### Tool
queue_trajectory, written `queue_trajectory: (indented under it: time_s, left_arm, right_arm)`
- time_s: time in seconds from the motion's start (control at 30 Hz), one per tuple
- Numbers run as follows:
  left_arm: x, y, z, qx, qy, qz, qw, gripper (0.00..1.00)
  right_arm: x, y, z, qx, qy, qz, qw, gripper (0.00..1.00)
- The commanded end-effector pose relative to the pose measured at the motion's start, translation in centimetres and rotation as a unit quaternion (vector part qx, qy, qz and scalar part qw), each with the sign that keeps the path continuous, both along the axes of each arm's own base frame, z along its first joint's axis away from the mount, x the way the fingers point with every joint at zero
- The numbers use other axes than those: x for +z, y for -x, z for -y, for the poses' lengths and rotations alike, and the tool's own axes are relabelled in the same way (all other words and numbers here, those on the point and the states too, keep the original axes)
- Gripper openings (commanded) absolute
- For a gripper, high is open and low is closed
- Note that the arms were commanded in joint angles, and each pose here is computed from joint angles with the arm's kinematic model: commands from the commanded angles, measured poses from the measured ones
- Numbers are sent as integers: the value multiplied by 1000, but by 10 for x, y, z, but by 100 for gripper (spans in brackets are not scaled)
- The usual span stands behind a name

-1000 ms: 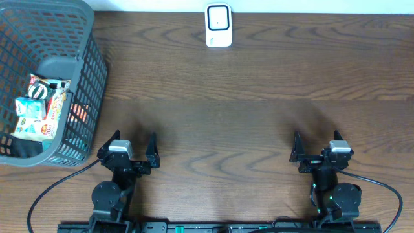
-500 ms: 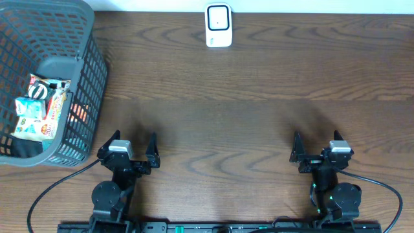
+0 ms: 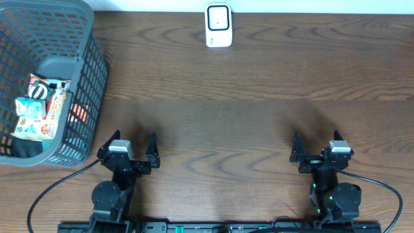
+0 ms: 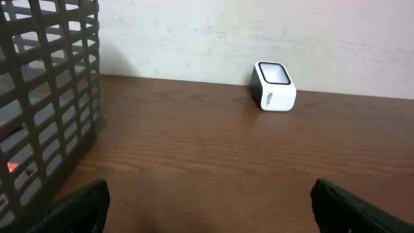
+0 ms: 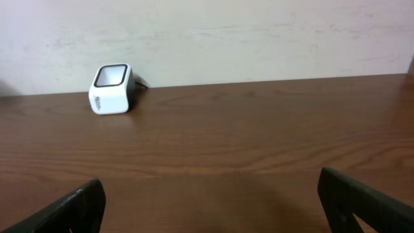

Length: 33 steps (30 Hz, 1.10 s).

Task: Scan the item barcode

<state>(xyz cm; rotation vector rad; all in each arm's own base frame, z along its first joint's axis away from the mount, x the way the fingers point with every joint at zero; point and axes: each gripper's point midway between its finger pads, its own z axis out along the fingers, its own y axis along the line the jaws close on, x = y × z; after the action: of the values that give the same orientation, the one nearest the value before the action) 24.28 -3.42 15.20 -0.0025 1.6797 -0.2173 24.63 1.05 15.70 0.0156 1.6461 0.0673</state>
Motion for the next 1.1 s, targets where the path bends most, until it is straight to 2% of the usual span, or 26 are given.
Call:
queue_trajectory:
  time_s: [0.0,0.57,0.63,0.73,0.8,0.93,1.07]
  left_arm:
    - [-15,1,-2,4,-7,-23,1000,98]
    - [-13,1,-1,3,-2,-19,1000,98]
    - [-9,3,13,-34,48,-21,998,98]
    - [-8,16,52,-137,163,-60,975,98]
    - [-7,19,57,-148,205,-75,965,98]
    - [6,18,58,-152,238,-59,957,98]
    - [60,23,62,-192,237,47,951,98]
  right_arm:
    - [0,0,1,0,6,1,1000,99]
    - [0,0,1,0,6,1,1000,99]
    - [0,0,1,0,6,1,1000,99]
    - [0,0,1,0,6,1,1000,99]
    - [0,0,1,0,6,1,1000,99]
    - [0,0,1,0,6,0,1000,99]
    - [0,0,1,0,6,1,1000,99]
